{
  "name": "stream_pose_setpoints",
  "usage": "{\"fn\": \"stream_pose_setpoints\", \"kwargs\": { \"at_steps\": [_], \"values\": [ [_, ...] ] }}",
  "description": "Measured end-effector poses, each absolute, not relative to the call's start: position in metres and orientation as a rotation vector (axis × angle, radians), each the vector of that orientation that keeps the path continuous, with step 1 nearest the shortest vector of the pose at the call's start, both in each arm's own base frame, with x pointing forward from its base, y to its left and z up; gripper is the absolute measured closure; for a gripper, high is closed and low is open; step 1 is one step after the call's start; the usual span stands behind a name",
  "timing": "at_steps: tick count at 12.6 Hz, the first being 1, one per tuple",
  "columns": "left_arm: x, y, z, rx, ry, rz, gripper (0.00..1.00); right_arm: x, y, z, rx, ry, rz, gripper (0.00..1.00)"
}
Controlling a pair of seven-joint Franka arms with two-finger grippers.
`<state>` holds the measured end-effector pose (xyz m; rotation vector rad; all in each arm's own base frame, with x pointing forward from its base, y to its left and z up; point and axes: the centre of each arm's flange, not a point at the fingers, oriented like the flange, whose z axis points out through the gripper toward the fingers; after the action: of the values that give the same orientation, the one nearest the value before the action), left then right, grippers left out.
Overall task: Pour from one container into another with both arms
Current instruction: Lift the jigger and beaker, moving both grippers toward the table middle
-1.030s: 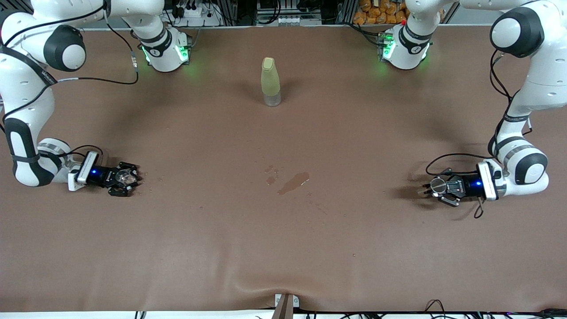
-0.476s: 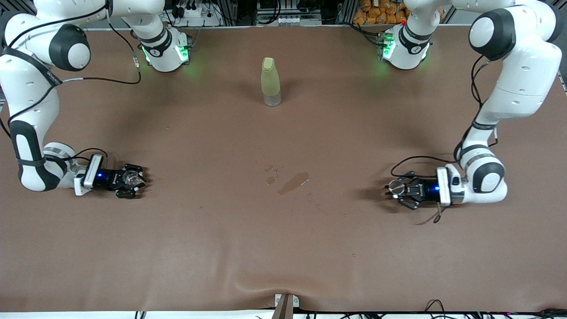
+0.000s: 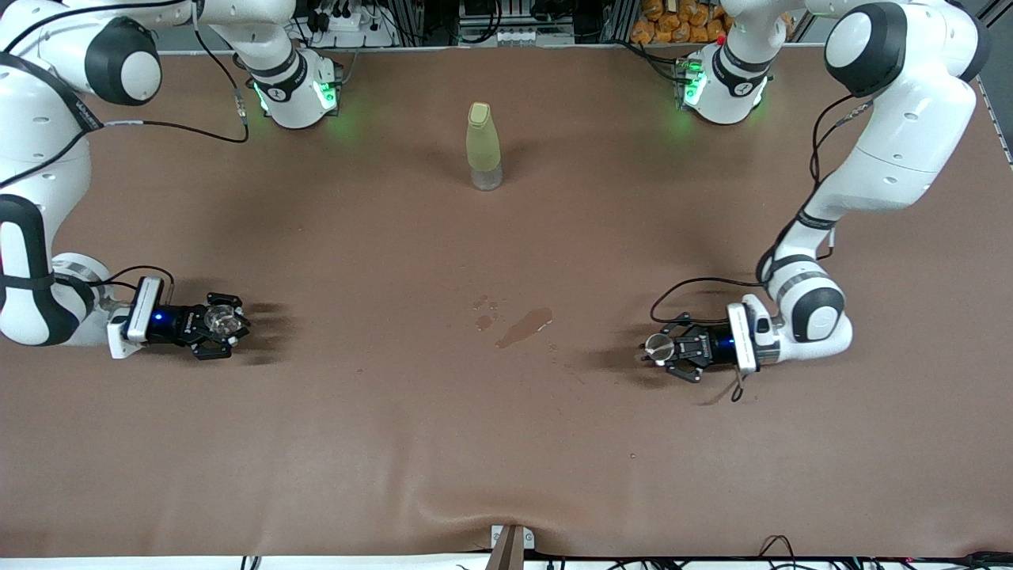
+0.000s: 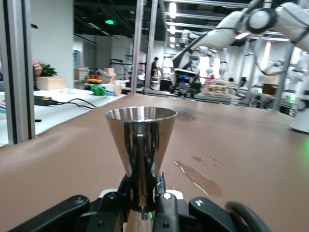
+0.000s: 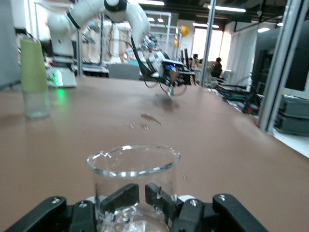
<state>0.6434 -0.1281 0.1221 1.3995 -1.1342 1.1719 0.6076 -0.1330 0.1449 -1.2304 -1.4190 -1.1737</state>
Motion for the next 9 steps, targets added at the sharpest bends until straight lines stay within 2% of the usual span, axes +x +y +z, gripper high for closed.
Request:
{"fn": "stream_pose_setpoints", "kwargs": {
  "at_steps": [4,7,9],
  "values": [
    [0.635,-0.200,0.121,1.457,-1.090,1.232,0.79,0.617,-0.090,0.177,-1.150,-1.386,-1.091,0.85],
    [0.618,-0.254,0.116,1.461,-1.015,1.365,0.79,0.628,-0.072,0.233,-1.166,-1.371,-1.029,0.85],
    [0.605,-0.285,0.113,1.468,-1.015,1.360,0.79,0.626,-0.060,0.268,-1.177,-1.342,-1.026,0.85]
  ]
}}
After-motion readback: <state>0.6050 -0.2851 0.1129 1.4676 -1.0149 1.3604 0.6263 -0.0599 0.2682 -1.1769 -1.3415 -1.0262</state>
